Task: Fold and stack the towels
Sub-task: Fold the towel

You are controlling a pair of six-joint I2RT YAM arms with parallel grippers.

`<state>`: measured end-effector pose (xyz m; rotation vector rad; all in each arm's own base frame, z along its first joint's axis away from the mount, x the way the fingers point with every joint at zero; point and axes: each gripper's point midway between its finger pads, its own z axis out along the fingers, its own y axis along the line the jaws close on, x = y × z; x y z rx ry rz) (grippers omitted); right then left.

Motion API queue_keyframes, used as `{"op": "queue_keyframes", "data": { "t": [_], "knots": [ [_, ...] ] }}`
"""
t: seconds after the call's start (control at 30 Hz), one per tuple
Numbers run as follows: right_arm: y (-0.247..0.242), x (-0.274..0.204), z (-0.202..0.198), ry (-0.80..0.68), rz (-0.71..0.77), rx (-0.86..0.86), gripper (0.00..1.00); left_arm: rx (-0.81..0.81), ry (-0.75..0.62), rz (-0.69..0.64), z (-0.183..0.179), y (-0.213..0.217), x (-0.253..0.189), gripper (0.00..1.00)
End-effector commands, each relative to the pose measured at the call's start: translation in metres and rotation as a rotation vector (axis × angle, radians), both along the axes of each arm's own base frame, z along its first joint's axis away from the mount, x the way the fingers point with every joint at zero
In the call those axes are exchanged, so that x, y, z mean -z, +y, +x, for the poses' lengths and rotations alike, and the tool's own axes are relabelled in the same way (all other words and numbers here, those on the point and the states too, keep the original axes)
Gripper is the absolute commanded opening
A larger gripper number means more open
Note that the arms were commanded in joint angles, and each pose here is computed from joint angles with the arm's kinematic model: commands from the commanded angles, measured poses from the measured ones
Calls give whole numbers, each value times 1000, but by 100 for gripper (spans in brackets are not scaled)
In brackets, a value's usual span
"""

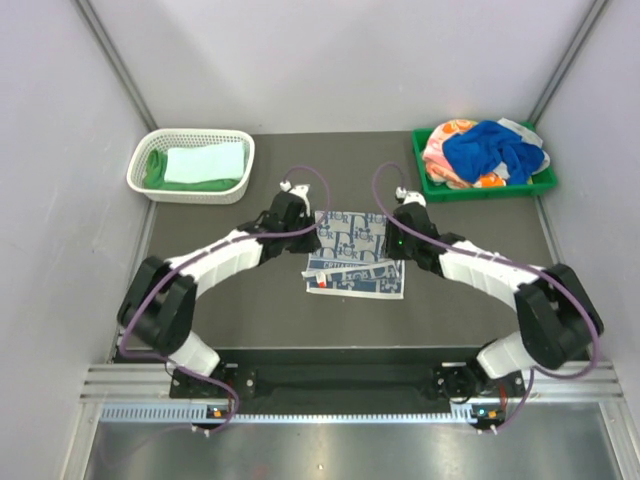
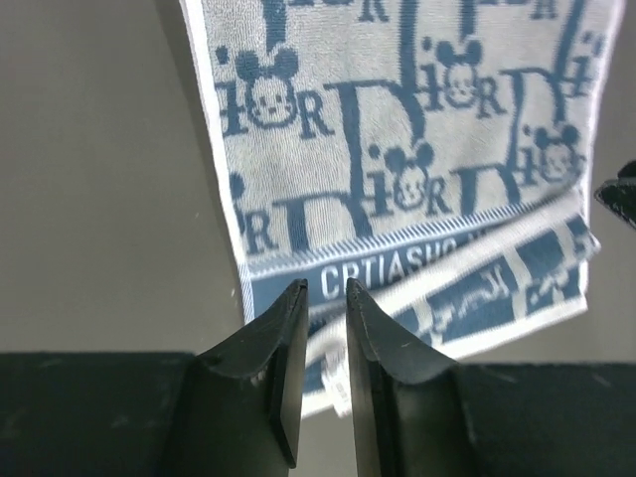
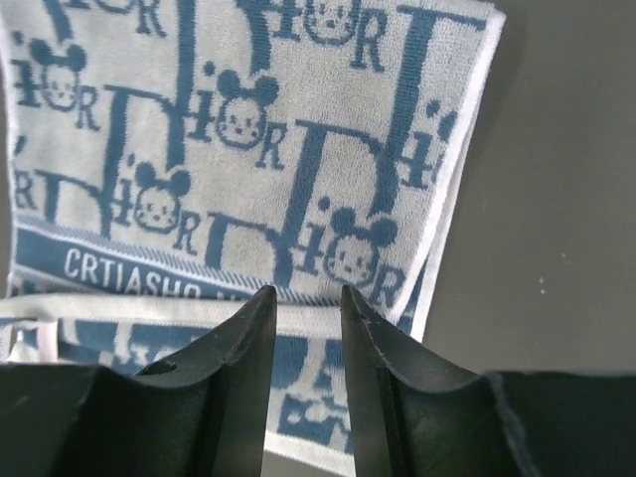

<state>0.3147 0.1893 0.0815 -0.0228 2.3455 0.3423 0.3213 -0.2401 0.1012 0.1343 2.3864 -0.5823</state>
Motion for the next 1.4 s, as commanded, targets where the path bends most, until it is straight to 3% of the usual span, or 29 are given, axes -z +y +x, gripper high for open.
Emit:
{"op": "queue_keyframes", "data": {
  "t": [0.0, 0.3, 0.93, 1.37],
  "knots": [
    [13, -5, 19, -30, -23, -17, 33, -23, 77, 21, 8, -10, 22, 27],
    [21, 17, 19, 23, -27, -38, 32, 11, 164, 63, -11, -25, 57, 26],
    [22, 16, 19, 31, -26, -44, 31, 208, 164, -4, -63, -50, 37, 26],
    [6, 8, -25, 22, 20, -26, 31, 148, 145, 7, -58, -44, 38, 27]
  ]
}}
